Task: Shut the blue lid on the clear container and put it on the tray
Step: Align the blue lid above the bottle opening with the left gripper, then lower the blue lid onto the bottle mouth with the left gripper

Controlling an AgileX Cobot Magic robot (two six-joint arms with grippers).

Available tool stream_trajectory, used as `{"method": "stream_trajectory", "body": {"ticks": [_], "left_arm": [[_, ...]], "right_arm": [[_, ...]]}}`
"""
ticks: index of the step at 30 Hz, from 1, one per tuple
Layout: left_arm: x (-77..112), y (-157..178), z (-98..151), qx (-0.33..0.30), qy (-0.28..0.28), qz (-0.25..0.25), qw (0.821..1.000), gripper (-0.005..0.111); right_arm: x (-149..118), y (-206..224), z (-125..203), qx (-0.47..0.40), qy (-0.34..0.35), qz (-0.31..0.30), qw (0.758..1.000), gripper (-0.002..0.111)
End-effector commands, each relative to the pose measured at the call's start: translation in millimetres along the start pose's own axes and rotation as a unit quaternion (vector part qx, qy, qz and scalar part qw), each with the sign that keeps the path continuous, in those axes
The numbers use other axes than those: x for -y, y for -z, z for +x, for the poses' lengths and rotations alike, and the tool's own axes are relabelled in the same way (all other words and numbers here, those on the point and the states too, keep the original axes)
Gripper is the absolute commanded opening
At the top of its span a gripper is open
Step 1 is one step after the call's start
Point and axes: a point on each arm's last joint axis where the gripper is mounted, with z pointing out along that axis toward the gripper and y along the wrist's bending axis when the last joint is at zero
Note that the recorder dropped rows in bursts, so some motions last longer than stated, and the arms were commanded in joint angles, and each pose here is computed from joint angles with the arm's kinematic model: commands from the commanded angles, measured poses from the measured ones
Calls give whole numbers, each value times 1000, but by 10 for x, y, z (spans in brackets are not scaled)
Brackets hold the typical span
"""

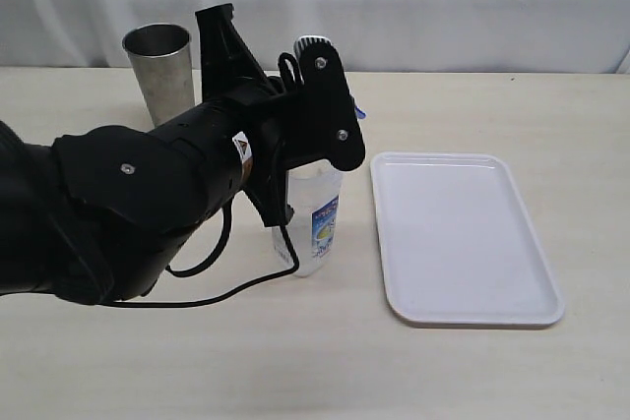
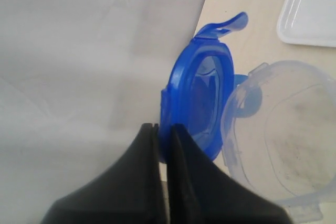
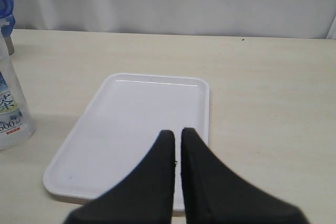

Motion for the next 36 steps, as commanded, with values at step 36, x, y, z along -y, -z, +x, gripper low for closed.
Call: {"method": "stream_trajectory", "body": {"ticks": [36], "left_arm": [[36, 102, -171, 24, -13, -6, 1000, 0]], "right_arm": [[2, 0, 7, 0, -2, 2, 1000, 4]]}}
